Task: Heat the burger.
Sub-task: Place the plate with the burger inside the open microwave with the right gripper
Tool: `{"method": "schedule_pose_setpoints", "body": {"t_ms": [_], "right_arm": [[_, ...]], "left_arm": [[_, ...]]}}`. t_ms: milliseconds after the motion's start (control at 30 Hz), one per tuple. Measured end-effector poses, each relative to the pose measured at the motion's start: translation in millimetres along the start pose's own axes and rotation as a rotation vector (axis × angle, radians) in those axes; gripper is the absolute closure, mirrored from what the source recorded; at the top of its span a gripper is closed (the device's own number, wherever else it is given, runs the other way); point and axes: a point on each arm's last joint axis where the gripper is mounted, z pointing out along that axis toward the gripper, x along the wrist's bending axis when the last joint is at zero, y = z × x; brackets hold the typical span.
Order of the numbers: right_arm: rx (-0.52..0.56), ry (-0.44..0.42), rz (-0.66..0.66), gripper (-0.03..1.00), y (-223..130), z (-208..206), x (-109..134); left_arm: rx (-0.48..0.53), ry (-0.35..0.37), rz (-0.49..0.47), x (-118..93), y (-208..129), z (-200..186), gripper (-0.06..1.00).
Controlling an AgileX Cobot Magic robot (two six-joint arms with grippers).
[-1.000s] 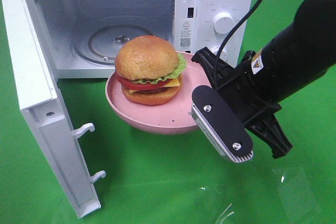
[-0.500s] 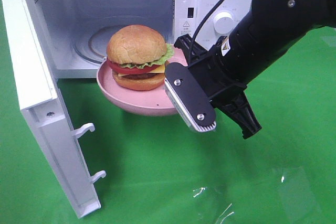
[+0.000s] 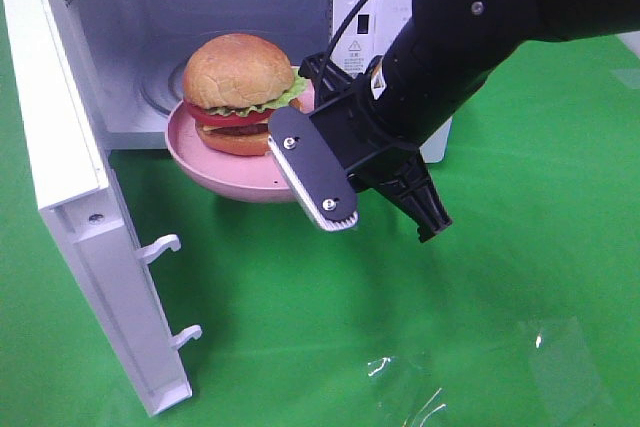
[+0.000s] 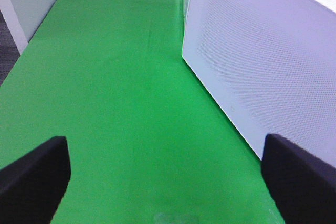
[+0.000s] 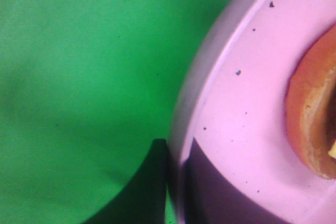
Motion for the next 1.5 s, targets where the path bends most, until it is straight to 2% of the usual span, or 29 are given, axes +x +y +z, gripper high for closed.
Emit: {"method": "schedule_pose_setpoints", "body": {"t_ms": [367, 667, 1500], "right_arm": [[0.015, -0.002, 0.049, 0.94, 6, 20, -20], [0.018, -0.014, 0.112, 0.94, 8, 33, -46], [0.071, -0.027, 0.260, 0.94, 7, 70, -100]], "left_arm": [[0.000, 0.000, 0.000, 0, 0, 0, 0.04], [0.000, 0.000, 0.000, 0, 0, 0, 0.04], [0.000, 0.000, 0.000, 0, 0, 0, 0.04]]}}
